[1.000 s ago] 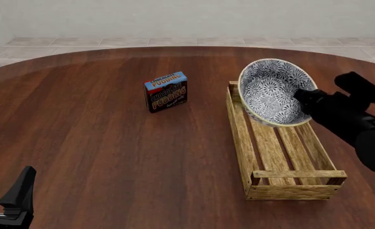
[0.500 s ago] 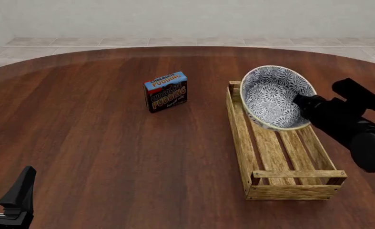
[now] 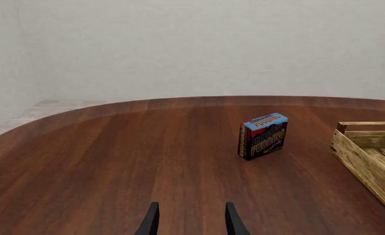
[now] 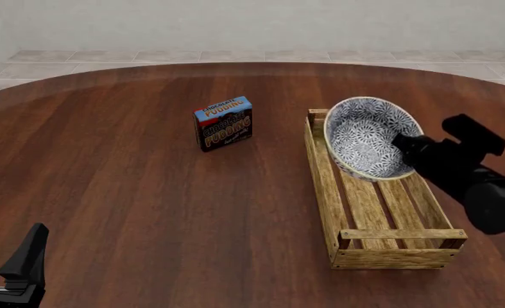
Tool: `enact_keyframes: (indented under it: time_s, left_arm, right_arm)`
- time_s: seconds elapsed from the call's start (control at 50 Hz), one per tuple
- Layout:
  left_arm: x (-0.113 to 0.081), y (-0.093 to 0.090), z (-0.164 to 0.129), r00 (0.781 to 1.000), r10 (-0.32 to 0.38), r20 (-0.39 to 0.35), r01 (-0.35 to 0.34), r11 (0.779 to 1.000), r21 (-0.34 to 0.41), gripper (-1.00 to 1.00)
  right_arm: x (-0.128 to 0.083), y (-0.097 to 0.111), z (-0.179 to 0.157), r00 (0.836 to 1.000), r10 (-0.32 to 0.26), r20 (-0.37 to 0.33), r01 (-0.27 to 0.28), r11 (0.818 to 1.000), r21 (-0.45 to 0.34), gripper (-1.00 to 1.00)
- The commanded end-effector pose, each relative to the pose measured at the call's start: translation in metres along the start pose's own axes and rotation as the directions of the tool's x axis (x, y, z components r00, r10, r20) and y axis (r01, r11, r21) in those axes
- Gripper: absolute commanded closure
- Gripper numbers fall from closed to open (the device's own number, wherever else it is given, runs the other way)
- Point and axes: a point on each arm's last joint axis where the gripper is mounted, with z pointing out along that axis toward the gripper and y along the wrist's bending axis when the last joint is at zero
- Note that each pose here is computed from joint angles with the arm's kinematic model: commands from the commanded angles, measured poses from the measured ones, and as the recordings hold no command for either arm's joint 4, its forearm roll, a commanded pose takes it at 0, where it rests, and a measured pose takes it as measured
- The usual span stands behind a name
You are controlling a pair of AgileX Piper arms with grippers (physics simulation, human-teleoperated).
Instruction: Pick up the bowl on the left and put it in the tray.
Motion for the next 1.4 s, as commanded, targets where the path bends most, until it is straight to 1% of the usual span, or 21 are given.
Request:
enact_keyframes:
  time_s: [0.02, 0.18, 0.38, 0.9, 1.0, 1.02, 1.18, 1.24, 1.26, 1.4]
  left_arm:
    - [0.0, 0.0, 0.0, 1.0, 0.0, 0.0, 0.0, 1.0, 0.0, -1.0]
    - [0.0, 0.0, 0.0, 1.0, 0.0, 0.0, 0.0, 1.0, 0.0, -1.0]
    - [0.0, 0.0, 0.0, 1.0, 0.0, 0.0, 0.0, 1.0, 0.0, -1.0]
    - [0.0, 0.0, 0.0, 1.0, 0.0, 0.0, 0.0, 1.0, 0.0, -1.0]
    - [0.0, 0.0, 0.0, 1.0, 0.0, 0.0, 0.0, 1.0, 0.0, -1.0]
    - [0.0, 0.0, 0.0, 1.0, 0.0, 0.0, 0.0, 1.0, 0.0, -1.0]
    - [0.0, 0.0, 0.0, 1.0, 0.0, 0.0, 0.0, 1.0, 0.0, -1.0]
    - [0.0, 0.0, 0.0, 1.0, 0.0, 0.0, 0.0, 1.0, 0.0, -1.0]
    - [0.0, 0.0, 0.0, 1.0, 0.0, 0.0, 0.0, 1.0, 0.0, -1.0]
    - [0.0, 0.0, 0.0, 1.0, 0.0, 0.0, 0.0, 1.0, 0.0, -1.0]
  right_arm:
    - [0.006, -0.007, 0.001, 1.0, 0.025, 0.007, -0.025, 1.0, 0.01, 1.0]
    - [0.011, -0.016, 0.004, 0.999, 0.035, 0.009, -0.036, 0.999, 0.032, 1.0]
    - [0.013, -0.022, 0.008, 0.999, 0.044, 0.008, -0.045, 0.998, 0.048, 1.0]
    - [0.024, -0.026, 0.019, 0.998, 0.056, -0.014, -0.055, 0.997, 0.055, 1.0]
    - [0.028, -0.027, 0.024, 0.998, 0.063, -0.024, -0.061, 0.997, 0.056, 1.0]
    - [0.031, -0.025, 0.027, 0.997, 0.068, -0.037, -0.066, 0.996, 0.052, 1.0]
    - [0.029, -0.026, 0.026, 0.997, 0.064, -0.031, -0.062, 0.996, 0.057, 1.0]
    - [0.03, -0.026, 0.027, 0.997, 0.066, -0.034, -0.064, 0.996, 0.056, 1.0]
    - [0.034, -0.024, 0.029, 0.996, 0.074, -0.044, -0.071, 0.996, 0.051, 1.0]
    - [0.036, -0.027, 0.032, 0.996, 0.077, -0.048, -0.074, 0.996, 0.058, 1.0]
